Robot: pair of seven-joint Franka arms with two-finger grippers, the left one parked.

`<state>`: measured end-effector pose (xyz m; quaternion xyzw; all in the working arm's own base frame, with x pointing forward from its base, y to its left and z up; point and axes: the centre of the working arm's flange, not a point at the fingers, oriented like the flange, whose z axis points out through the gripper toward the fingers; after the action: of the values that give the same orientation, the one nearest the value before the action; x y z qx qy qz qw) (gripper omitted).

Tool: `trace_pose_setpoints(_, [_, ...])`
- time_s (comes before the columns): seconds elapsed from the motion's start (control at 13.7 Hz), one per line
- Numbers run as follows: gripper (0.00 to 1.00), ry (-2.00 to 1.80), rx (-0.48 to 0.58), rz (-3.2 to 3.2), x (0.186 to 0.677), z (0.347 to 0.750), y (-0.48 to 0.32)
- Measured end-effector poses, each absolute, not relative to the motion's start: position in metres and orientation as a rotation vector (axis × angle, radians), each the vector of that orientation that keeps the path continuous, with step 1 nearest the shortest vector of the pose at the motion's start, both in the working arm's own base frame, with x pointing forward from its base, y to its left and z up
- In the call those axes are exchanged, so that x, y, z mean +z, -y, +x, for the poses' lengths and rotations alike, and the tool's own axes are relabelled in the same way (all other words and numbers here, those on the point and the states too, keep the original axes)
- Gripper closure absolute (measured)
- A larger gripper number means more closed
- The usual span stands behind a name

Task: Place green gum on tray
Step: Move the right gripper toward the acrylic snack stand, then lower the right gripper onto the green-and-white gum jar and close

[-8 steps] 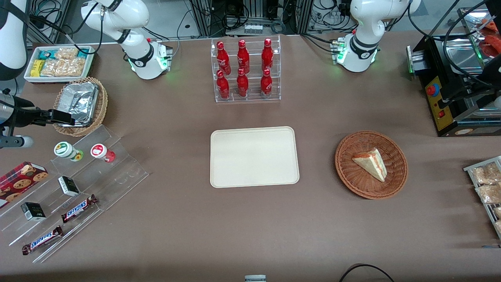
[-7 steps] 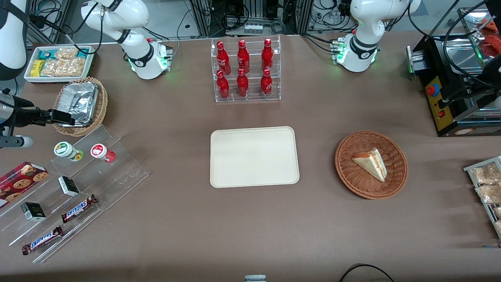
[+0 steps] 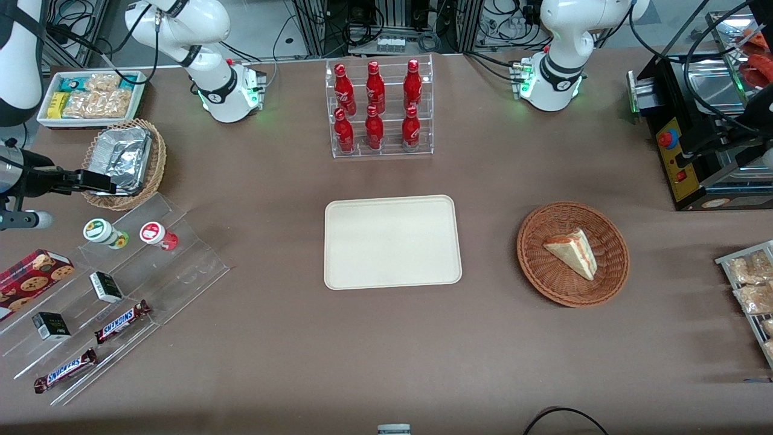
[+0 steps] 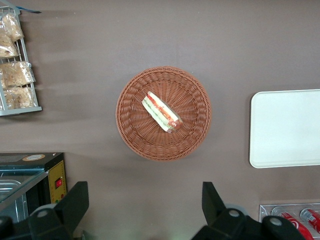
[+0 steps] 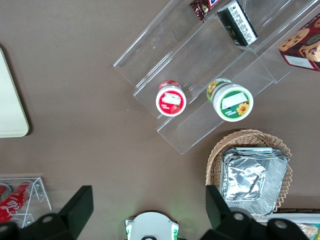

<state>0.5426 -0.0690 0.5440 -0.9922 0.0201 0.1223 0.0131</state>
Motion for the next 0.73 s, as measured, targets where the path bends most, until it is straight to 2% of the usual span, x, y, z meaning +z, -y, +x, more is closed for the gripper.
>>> trace_pose_setpoints(0.37, [0.00, 0.156, 0.327, -3.098, 0.522, 0.547, 0.080])
trace_pose_setpoints(0.73, [0.00, 0.696, 0.187, -3.049, 0.496, 0.553, 0.104])
